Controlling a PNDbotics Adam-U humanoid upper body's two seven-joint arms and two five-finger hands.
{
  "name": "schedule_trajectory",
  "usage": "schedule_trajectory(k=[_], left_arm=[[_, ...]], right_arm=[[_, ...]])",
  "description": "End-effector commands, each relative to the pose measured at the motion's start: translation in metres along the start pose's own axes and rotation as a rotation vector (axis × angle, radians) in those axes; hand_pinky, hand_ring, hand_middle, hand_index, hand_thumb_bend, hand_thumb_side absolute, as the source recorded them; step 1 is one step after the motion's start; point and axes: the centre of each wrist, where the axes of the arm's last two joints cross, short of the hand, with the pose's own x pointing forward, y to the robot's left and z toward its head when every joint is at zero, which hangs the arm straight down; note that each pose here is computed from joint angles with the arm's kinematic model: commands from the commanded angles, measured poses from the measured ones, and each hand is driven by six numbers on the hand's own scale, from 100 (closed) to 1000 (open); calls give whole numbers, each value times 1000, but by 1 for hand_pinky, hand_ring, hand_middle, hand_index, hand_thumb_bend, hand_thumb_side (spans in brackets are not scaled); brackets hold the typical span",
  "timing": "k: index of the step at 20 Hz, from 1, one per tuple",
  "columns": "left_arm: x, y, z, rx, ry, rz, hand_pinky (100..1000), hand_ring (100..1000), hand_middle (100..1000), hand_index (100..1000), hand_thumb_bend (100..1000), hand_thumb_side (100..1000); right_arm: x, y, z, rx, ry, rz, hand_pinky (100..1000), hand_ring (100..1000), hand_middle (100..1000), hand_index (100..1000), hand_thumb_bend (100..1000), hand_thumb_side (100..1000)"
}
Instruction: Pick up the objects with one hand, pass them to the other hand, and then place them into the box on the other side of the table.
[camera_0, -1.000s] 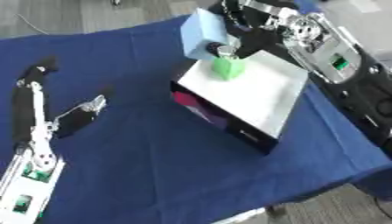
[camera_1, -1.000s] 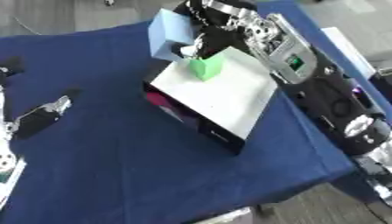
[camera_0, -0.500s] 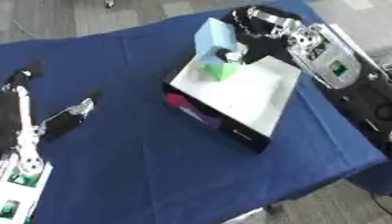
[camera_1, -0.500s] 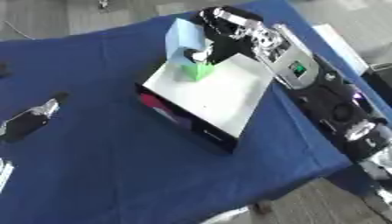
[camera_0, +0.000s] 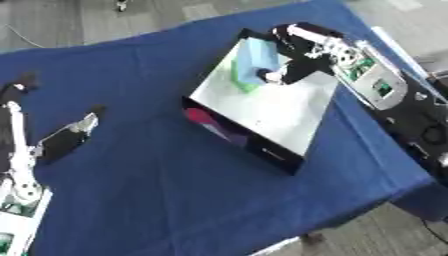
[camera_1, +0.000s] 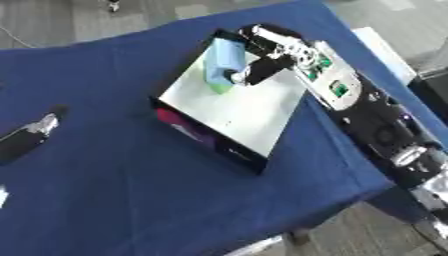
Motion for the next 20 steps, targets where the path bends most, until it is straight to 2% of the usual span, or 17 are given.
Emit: schedule_trajectory(k=[1,3,4,7,8,11,15,20], left_arm=[[3,10,-5,29,-16,-2,839,838,705,858,732,431],[3,11,-6,30,-16,-1,839,838,705,858,733,431],[3,11,-5,30,-15,-1,840,838,705,858,734,432],[2,11,-5,28,-11,-2,840,838,705,858,738,434],[2,10,-5,27,-10,-1,840,838,706,858,738,434],[3,10,-5,29,-11,1,840,839,707,858,740,432],[5,9,-6,33,-16,1,841,839,706,858,742,429],[5,11,-7,37,-15,-1,841,839,706,857,744,426]], right_arm=[[-2,-10,3,-22,14,46,925,820,533,659,256,100],[-3,-10,4,-24,15,55,930,836,589,716,341,100],[-2,-10,4,-27,9,60,936,849,634,756,412,100],[2,-11,5,-30,-19,89,967,905,769,883,459,100],[3,-12,6,-32,-29,103,970,913,779,895,468,100],[5,-13,7,-42,-46,155,994,987,845,969,604,180],[4,-14,7,-80,-41,210,1000,1000,860,993,596,203],[5,-15,8,-111,-42,212,1000,1000,865,998,599,189]])
